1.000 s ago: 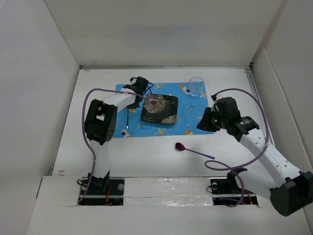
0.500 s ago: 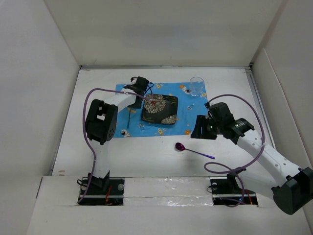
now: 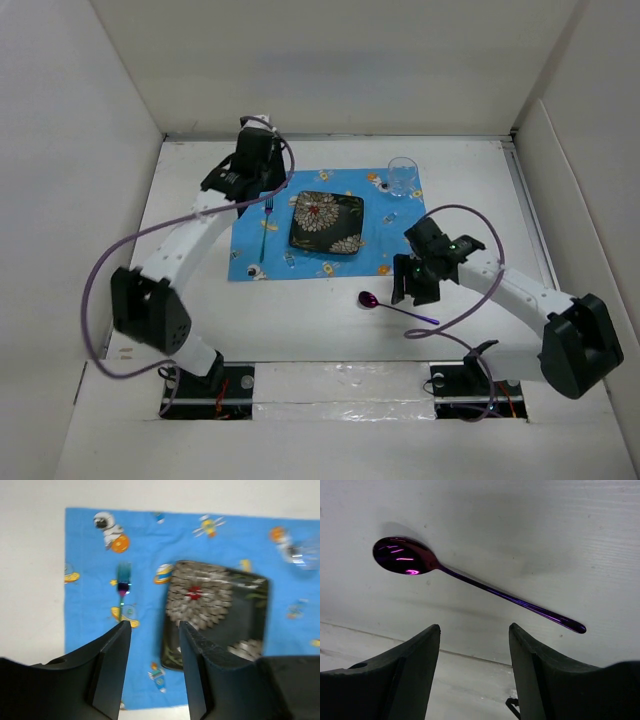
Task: Set the dinner table for one person
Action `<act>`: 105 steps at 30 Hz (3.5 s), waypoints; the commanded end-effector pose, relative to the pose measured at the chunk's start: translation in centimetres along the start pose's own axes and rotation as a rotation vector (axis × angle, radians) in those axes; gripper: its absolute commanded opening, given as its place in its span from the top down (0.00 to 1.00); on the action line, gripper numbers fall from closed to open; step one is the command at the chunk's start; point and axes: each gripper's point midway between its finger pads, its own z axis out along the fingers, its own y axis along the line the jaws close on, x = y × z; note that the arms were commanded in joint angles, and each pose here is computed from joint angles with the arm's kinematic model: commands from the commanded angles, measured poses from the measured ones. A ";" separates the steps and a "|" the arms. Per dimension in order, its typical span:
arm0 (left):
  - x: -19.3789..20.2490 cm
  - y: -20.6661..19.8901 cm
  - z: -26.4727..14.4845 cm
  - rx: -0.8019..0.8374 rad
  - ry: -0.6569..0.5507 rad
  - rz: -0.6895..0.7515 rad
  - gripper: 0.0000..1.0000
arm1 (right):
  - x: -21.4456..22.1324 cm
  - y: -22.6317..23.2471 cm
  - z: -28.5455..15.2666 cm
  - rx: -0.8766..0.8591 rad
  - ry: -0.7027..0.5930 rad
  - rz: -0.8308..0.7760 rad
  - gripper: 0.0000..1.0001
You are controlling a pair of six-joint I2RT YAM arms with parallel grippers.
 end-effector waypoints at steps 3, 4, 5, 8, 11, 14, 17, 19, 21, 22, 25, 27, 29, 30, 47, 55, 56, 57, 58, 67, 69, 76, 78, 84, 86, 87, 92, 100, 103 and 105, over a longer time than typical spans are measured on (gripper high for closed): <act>-0.2 -1.6 -5.4 0.193 -0.060 -0.096 0.60 | -0.2 0.9 0.7 0.140 0.036 -0.113 0.37; -0.4 -1.7 -6.0 0.208 -0.070 -0.105 0.60 | -0.6 -0.3 0.8 0.260 0.042 -0.138 0.37; -0.6 -2.0 -6.5 0.230 -0.080 -0.107 0.60 | -0.8 -0.7 0.9 0.309 0.044 -0.162 0.37; -1.5 -2.0 -8.4 0.261 -0.124 -0.105 0.60 | -1.3 -1.7 1.3 0.415 0.050 -0.208 0.37; -2.3 -1.3 -9.6 0.248 -0.164 -0.086 0.60 | -1.9 -1.4 2.6 0.407 0.055 -0.240 0.37; -2.6 -0.7 -10.3 0.227 -0.189 -0.070 0.60 | -1.6 0.0 4.1 0.343 0.078 -0.289 0.36; -2.8 0.0 -10.7 0.201 -0.201 -0.053 0.60 | -1.1 1.2 5.6 0.294 0.096 -0.338 0.36; -2.9 0.2 -10.9 0.192 -0.206 -0.040 0.60 | -0.7 1.2 6.6 0.285 0.100 -0.353 0.36; -3.0 0.4 -11.1 0.184 -0.211 -0.039 0.60 | -0.9 1.2 7.2 0.278 0.079 -0.350 0.36; -3.0 0.4 -11.1 0.186 -0.212 -0.037 0.60 | -0.9 1.7 7.6 0.247 0.069 -0.343 0.36; -2.8 0.3 -11.2 0.193 -0.205 -0.034 0.60 | -0.4 3.0 8.5 0.189 0.067 -0.342 0.41; -2.6 0.4 -11.1 0.189 -0.195 -0.030 0.61 | 0.1 3.4 8.8 0.171 0.073 -0.332 0.54; -2.5 0.4 -11.1 0.189 -0.192 -0.026 0.62 | 1.7 4.2 9.3 0.149 0.106 -0.329 0.63; -2.5 0.5 -11.3 0.185 -0.190 -0.027 0.62 | 2.4 5.0 9.4 0.115 0.119 -0.328 0.68; -0.1 0.6 -10.7 0.199 -0.135 -0.054 0.63 | 0.0 8.1 2.9 0.061 -0.086 -0.357 1.00; -1.1 -0.5 -9.9 0.219 -0.132 -0.097 0.62 | -12.0 6.4 -1.2 0.051 -0.236 -0.245 1.00; -1.1 -0.6 -9.9 0.219 -0.130 -0.104 0.62 | -13.3 6.2 -1.2 0.054 -0.244 -0.249 1.00; -1.3 -0.6 -9.9 0.217 -0.134 -0.108 0.62 | -15.9 5.9 -0.9 0.061 -0.271 -0.221 1.00; -1.3 -0.5 -9.9 0.216 -0.137 -0.111 0.61 | -17.0 5.5 -0.5 0.065 -0.270 -0.211 1.00; -0.7 -0.4 -9.6 0.206 -0.119 -0.105 0.60 | -25.9 2.8 3.7 0.106 -0.282 -0.148 1.00; -0.6 -0.3 -9.5 0.203 -0.116 -0.105 0.60 | -26.7 2.2 4.3 0.127 -0.282 -0.132 1.00; -0.2 -0.4 -9.0 0.202 -0.102 -0.105 0.60 | -28.7 1.4 6.4 0.162 -0.286 -0.111 1.00; 0.1 -0.4 -8.7 0.198 -0.090 -0.109 0.60 | -28.8 0.5 7.2 0.184 -0.279 -0.086 1.00; 0.3 -0.2 -8.5 0.189 -0.092 -0.115 0.59 | -28.9 0.4 8.1 0.179 -0.294 -0.062 0.81; 0.3 -0.2 -8.5 0.186 -0.091 -0.115 0.59 | -29.0 0.4 8.0 0.179 -0.300 -0.059 0.77; 0.3 -0.2 -8.5 0.186 -0.091 -0.115 0.59 | -29.1 0.4 7.9 0.181 -0.304 -0.057 0.75; 0.0 -0.2 -8.6 0.183 -0.096 -0.115 0.59 | -28.9 1.7 6.0 0.161 -0.333 -0.067 0.65; -4.7 -0.8 -10.9 0.205 -0.207 -0.140 0.58 | -27.6 7.9 -7.7 -0.033 -0.568 -0.133 0.54; -8.3 -1.5 -13.5 0.240 -0.289 -0.165 0.58 | -26.1 10.5 -17.0 -0.164 -0.787 -0.163 0.43; -11.9 -1.1 -16.8 0.245 -0.402 -0.186 0.57 | -25.1 10.9 -25.3 -0.239 -1.037 -0.145 0.36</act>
